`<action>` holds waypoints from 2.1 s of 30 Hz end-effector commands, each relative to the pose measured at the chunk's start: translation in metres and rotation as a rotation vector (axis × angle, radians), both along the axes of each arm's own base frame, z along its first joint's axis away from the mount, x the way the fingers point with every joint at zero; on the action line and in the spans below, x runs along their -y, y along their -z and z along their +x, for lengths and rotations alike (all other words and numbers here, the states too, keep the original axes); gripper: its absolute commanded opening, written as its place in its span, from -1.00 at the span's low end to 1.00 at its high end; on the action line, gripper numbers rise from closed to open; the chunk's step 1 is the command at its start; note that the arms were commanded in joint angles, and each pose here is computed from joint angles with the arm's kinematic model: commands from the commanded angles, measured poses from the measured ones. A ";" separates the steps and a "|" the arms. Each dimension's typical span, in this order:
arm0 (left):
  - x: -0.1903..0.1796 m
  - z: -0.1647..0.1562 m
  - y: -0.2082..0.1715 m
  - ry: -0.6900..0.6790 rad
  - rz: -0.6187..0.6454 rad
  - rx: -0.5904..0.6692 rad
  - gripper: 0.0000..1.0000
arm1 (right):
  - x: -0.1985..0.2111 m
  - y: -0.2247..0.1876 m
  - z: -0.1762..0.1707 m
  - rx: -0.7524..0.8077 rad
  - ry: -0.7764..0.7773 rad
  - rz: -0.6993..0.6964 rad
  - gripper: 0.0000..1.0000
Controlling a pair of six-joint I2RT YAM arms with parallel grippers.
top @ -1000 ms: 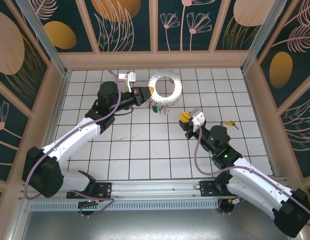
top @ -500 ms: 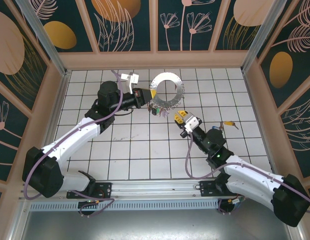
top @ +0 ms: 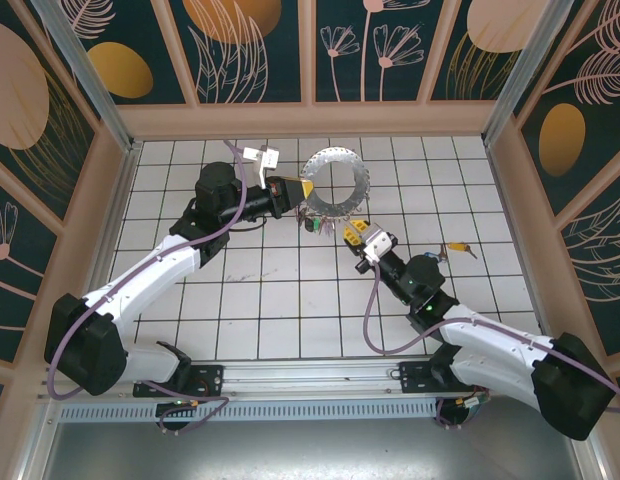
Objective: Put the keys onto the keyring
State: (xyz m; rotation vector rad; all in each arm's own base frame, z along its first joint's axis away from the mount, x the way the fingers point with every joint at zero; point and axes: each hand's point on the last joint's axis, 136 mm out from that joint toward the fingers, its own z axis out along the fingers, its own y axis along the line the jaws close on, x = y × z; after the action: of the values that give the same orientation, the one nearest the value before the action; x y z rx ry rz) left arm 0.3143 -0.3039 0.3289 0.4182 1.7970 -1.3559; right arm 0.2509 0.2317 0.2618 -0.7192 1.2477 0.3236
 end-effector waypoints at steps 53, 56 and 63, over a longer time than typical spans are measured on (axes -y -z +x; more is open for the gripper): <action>-0.011 0.018 -0.011 -0.124 -0.254 -0.161 -1.00 | 0.013 -0.045 0.015 0.011 0.040 0.311 -1.00; -0.009 0.016 -0.011 -0.105 -0.287 -0.184 -1.00 | 0.016 -0.049 0.016 0.017 0.041 0.367 -1.00; -0.014 0.015 -0.020 -0.123 -0.304 -0.156 -1.00 | 0.009 -0.037 0.017 -0.024 0.005 0.349 -0.78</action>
State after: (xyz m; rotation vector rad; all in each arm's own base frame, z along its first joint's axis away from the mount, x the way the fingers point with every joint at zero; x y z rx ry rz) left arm 0.3309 -0.2972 0.3153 0.0221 1.8107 -1.5532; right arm 0.2716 0.2298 0.2842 -0.4597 1.2253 0.4960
